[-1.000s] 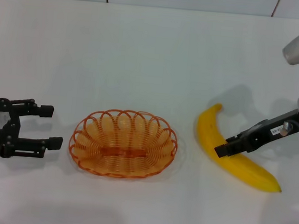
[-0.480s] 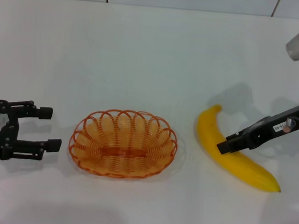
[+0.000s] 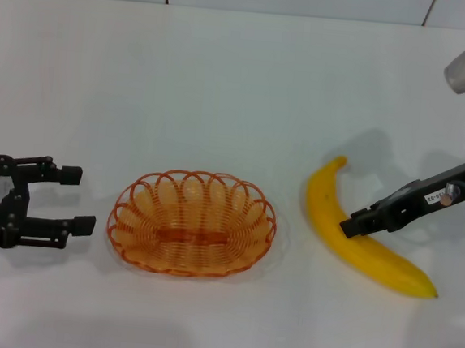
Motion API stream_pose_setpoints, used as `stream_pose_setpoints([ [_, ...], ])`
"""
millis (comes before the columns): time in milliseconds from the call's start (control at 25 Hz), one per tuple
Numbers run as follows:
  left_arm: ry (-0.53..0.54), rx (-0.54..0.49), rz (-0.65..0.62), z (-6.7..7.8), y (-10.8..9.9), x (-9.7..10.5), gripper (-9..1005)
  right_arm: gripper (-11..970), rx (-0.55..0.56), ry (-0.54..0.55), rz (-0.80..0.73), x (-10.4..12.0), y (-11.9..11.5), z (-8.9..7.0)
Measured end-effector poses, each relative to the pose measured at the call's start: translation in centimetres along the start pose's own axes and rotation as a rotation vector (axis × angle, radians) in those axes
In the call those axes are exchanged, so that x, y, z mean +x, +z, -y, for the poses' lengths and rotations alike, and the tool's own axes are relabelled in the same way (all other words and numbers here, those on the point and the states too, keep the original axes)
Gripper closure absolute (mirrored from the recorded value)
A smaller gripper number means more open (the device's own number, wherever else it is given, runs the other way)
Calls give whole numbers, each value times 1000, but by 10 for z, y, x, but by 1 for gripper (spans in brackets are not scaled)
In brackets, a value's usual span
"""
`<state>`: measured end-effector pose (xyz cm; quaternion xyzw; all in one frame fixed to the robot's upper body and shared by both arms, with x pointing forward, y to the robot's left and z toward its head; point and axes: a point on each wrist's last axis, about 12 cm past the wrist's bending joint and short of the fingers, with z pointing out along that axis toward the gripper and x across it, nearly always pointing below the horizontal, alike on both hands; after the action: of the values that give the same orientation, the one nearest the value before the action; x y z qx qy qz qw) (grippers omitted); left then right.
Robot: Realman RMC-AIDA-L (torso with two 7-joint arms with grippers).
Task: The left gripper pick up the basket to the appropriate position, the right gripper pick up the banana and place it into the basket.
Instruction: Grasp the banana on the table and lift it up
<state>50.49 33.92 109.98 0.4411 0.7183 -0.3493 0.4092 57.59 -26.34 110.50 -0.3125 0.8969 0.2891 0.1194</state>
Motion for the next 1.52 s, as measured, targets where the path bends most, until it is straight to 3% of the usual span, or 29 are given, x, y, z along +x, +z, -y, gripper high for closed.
stream_pose_setpoints([
  [200, 2, 1, 0, 0, 0, -1, 153, 661, -4, -13, -8, 1, 0, -1],
  [440, 1, 1, 0, 0, 0, 0, 153, 641, 11, -35, 6, -3, -3, 0],
  [640, 2, 5, -5, 0, 1, 0, 153, 467, 14, -37, 7, -3, -3, 1],
  [960, -1, 7, -8, 0, 2, 0, 153, 288, 14, -35, 10, -3, -4, 1],
  [1520, 3, 8, -3, 0, 3, -1, 153, 296, 20, -28, 6, 0, 1, 2],
])
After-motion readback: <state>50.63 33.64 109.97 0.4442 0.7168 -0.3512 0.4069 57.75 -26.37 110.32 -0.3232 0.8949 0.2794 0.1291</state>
